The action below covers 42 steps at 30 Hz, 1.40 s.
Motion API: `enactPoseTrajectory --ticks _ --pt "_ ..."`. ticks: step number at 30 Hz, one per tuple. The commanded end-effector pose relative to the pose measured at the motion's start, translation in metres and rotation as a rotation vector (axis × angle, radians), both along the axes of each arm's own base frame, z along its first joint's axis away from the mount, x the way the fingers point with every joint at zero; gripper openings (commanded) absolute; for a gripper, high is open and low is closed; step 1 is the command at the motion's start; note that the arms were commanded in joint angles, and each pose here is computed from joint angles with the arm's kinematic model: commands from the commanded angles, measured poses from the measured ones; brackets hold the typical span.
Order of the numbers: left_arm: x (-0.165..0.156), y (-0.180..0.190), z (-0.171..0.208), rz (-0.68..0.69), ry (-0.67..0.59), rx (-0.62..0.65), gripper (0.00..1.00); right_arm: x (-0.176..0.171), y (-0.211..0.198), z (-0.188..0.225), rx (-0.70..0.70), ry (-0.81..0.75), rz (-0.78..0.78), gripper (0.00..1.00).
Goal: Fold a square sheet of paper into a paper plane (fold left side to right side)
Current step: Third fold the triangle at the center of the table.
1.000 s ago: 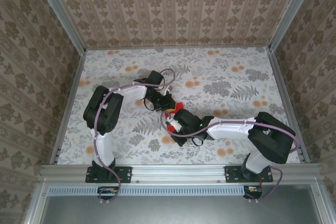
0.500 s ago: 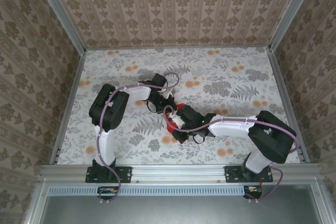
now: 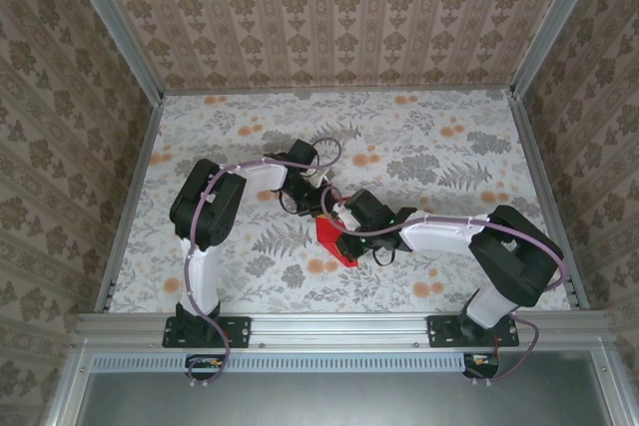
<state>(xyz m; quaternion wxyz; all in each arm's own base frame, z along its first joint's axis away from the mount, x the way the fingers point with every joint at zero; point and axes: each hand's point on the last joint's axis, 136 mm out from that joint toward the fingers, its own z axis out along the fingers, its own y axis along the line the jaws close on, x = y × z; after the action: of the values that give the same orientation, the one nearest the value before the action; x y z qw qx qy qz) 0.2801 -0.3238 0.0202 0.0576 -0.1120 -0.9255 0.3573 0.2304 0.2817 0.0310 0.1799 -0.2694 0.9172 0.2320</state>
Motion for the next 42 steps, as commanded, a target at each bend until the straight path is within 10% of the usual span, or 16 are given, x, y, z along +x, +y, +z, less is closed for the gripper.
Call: enactPoseTrajectory --ticks 1,42 --pt "-0.009 0.006 -0.024 -0.025 0.021 0.075 0.06 0.009 -0.009 -0.003 -0.032 0.013 -0.063 0.00" --pt "-0.005 0.007 -0.028 -0.014 0.003 0.105 0.03 0.029 -0.036 -0.010 -0.102 -0.005 -0.176 0.00"
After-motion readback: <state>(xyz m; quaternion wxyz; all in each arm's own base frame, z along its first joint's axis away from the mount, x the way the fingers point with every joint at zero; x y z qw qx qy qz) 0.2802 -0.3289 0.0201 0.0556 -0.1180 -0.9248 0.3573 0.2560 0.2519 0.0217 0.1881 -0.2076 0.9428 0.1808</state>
